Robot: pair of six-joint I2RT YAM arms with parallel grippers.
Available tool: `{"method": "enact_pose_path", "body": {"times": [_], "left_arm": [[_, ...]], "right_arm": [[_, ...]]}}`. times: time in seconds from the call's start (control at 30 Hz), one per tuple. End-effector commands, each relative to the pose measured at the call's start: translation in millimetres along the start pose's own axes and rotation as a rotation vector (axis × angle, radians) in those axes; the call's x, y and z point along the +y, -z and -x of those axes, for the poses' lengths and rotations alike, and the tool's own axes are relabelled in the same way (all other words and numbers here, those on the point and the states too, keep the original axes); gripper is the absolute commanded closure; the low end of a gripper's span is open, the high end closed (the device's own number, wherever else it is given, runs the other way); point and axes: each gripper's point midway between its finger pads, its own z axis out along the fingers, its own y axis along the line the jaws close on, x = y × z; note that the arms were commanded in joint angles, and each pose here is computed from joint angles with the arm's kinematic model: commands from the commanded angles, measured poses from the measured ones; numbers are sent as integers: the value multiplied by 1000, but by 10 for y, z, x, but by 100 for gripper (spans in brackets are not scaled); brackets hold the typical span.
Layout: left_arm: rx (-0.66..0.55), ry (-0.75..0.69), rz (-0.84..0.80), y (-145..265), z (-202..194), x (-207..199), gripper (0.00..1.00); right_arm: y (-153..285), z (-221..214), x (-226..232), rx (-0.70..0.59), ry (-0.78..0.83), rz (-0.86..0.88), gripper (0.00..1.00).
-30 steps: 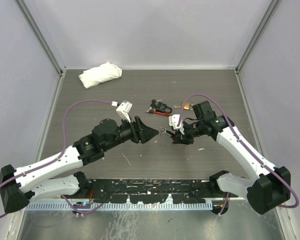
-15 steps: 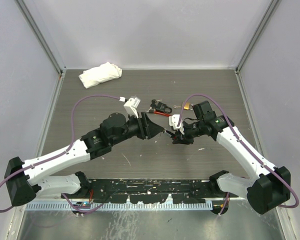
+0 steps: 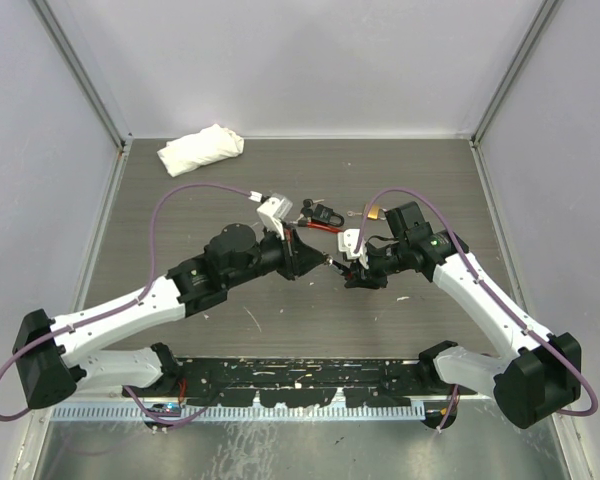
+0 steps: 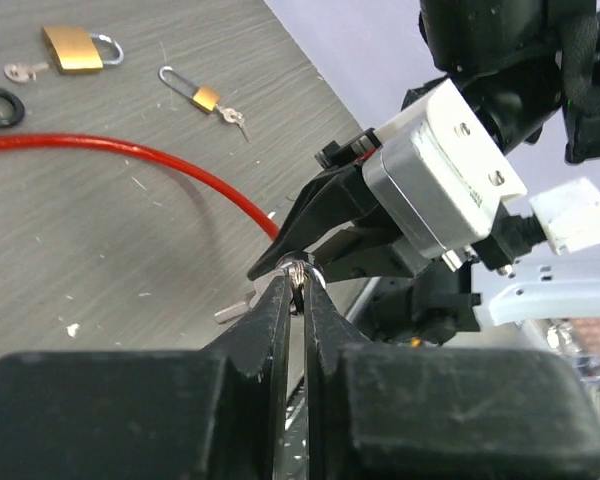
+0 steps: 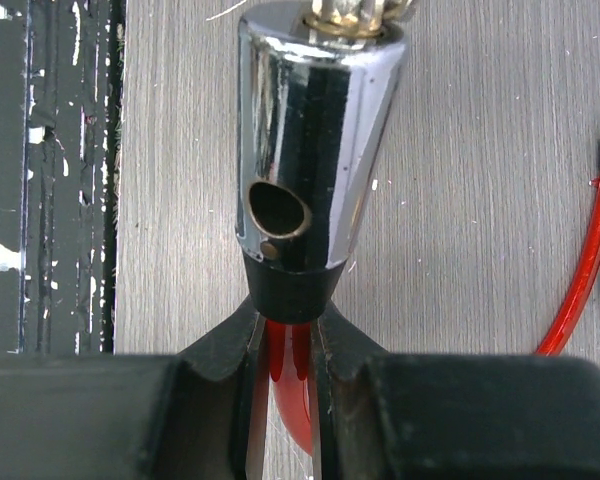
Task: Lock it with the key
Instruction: Adjust the key in the lock.
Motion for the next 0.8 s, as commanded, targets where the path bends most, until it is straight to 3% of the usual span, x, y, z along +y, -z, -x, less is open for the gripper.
{"method": "enact_pose_path", "body": {"times": [0.0, 0.47, 0.63, 0.77], "left_arm": [[-89, -258, -108, 92, 198, -138, 94], [-17, -859, -300, 43, -92, -109, 83], [-14, -995, -288, -17, -82, -20, 82], [-25, -1000, -262, -4, -40, 31, 81]], "right_arm": [[17, 140, -72, -46, 63, -19, 99], [16, 156, -64, -52, 63, -15, 99], [22, 154, -63, -52, 64, -18, 99], [24, 152, -63, -51, 64, -19, 99]]}}
